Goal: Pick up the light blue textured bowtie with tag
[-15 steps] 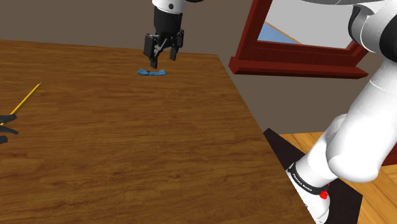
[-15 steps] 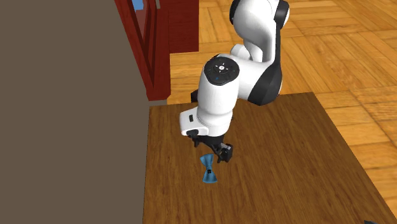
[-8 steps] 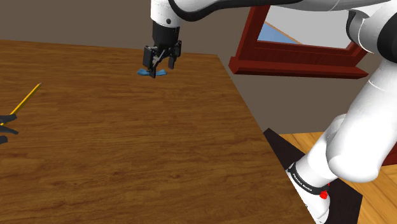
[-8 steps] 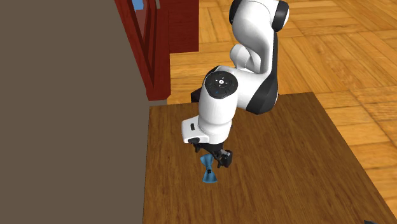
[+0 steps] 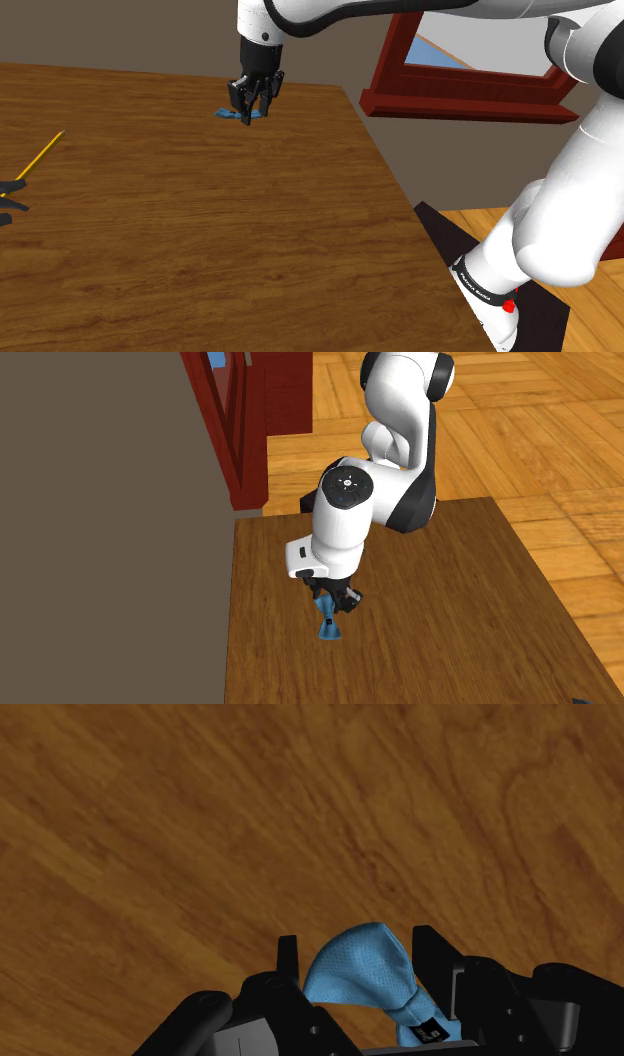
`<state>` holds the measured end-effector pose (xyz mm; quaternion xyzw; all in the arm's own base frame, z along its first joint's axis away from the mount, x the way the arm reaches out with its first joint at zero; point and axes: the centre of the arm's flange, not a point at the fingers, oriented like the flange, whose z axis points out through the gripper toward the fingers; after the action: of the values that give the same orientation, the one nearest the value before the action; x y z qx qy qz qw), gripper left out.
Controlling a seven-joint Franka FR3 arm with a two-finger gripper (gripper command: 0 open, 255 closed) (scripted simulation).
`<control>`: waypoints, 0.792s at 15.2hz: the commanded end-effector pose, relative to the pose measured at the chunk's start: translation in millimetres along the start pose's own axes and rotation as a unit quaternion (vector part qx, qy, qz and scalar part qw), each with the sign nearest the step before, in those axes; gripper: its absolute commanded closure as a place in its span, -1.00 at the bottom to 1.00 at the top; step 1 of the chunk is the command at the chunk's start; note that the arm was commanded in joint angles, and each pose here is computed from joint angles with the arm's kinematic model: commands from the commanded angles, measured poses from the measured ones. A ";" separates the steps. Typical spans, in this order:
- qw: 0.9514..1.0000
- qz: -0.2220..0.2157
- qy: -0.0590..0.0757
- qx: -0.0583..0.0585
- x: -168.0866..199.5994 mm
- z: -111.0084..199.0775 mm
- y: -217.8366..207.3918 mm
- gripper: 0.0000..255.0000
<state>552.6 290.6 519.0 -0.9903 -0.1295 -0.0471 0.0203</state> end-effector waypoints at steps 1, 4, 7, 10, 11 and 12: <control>1.000 0.000 0.000 0.000 0.1 0.7 0.1 1.00; 1.000 0.000 0.000 0.000 0.9 -4.9 0.5 1.00; 1.000 0.000 0.000 0.000 2.5 -20.7 0.0 1.00; 1.000 0.000 0.000 0.000 4.1 -36.4 -0.4 1.00; 1.000 0.000 0.000 0.000 4.6 -41.7 -0.6 1.00; 1.000 0.000 0.000 0.000 5.1 -46.9 -0.7 1.00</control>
<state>553.6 289.4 561.0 -0.9903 -0.1295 -0.0469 0.0203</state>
